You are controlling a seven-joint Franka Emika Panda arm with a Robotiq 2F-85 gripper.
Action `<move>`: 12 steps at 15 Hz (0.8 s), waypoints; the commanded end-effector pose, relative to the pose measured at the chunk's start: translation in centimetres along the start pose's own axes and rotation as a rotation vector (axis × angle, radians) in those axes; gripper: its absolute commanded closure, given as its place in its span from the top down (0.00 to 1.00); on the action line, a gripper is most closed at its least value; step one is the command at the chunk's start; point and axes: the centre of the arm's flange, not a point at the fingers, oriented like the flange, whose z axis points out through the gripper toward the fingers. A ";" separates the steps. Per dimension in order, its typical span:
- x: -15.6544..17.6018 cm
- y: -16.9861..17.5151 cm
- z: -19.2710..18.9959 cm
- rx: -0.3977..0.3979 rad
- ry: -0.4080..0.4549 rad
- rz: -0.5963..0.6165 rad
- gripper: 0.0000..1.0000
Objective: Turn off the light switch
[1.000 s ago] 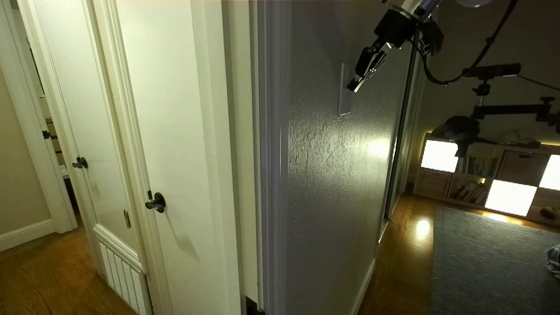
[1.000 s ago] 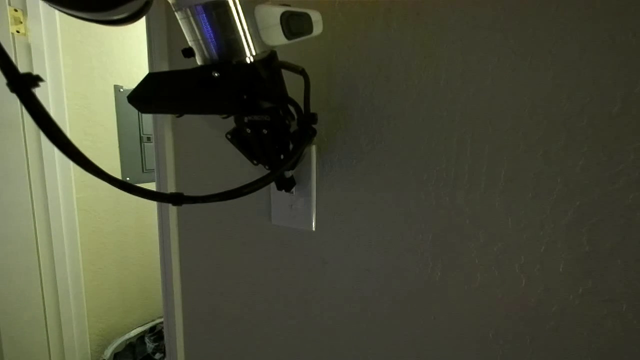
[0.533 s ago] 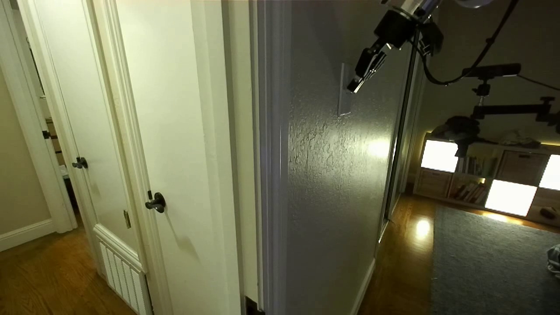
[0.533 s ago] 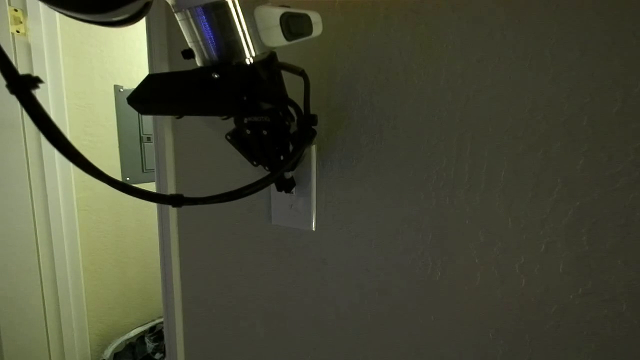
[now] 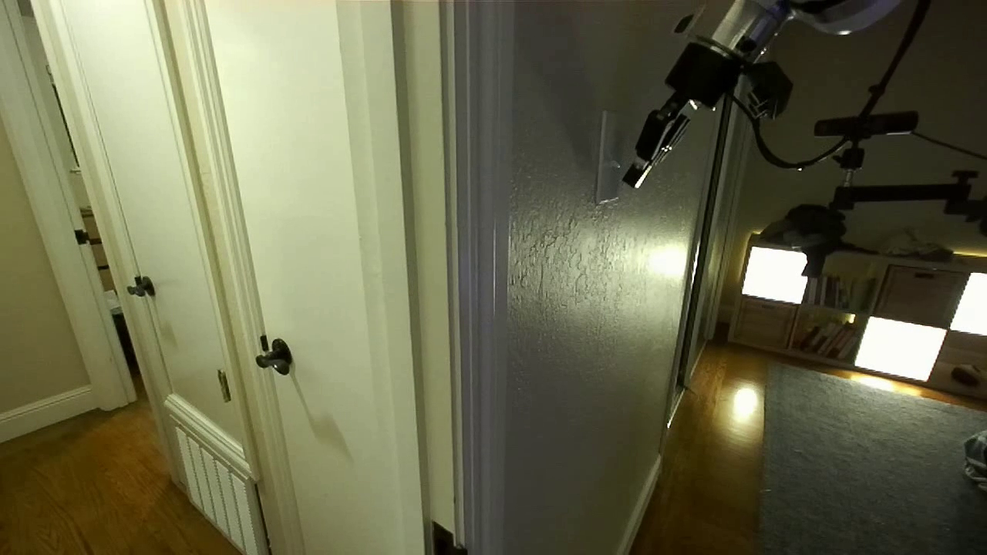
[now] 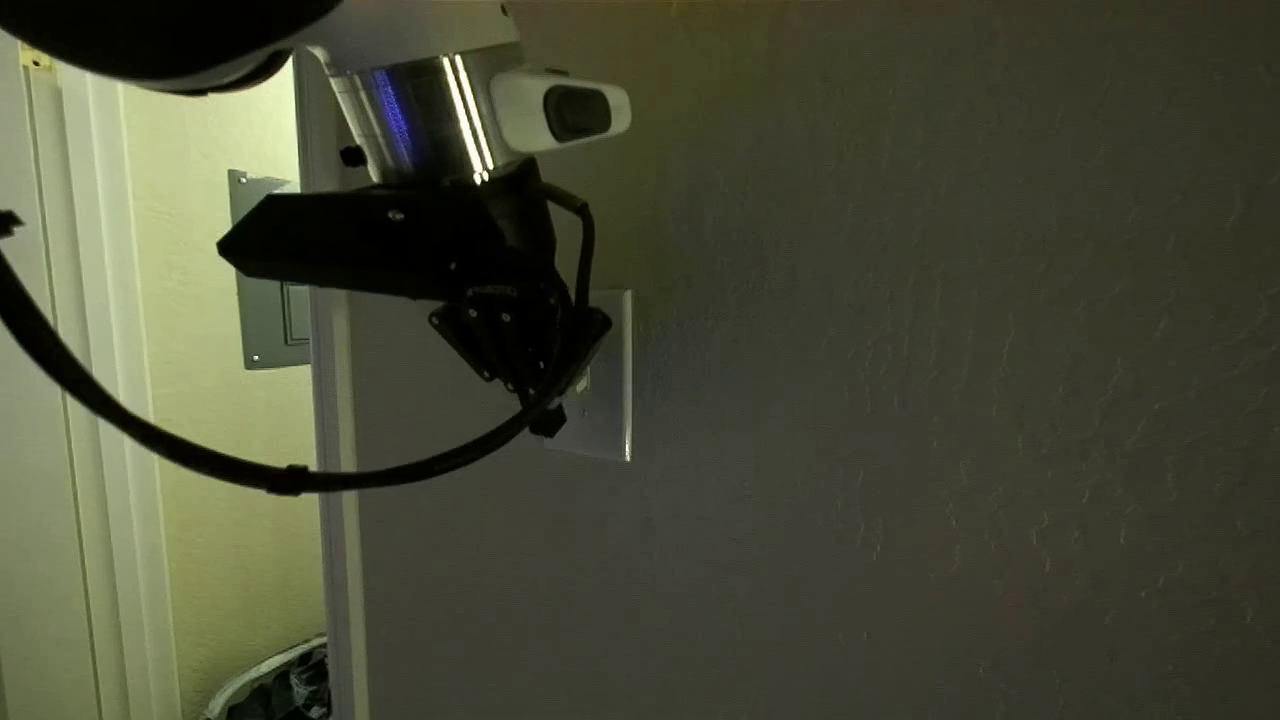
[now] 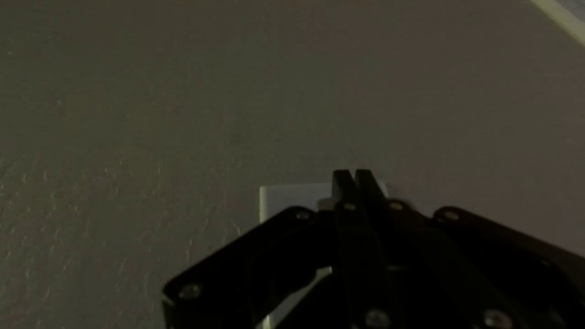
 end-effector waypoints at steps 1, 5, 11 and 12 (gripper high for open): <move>-3.2 -1.5 -1.0 0.032 -0.087 -0.020 0.05; -5.5 -3.0 -2.1 0.091 -0.254 -0.051 0.05; -8.0 -4.4 -4.4 0.052 -0.447 -0.064 0.45; -6.4 -3.6 -2.6 0.074 -0.416 -0.079 0.26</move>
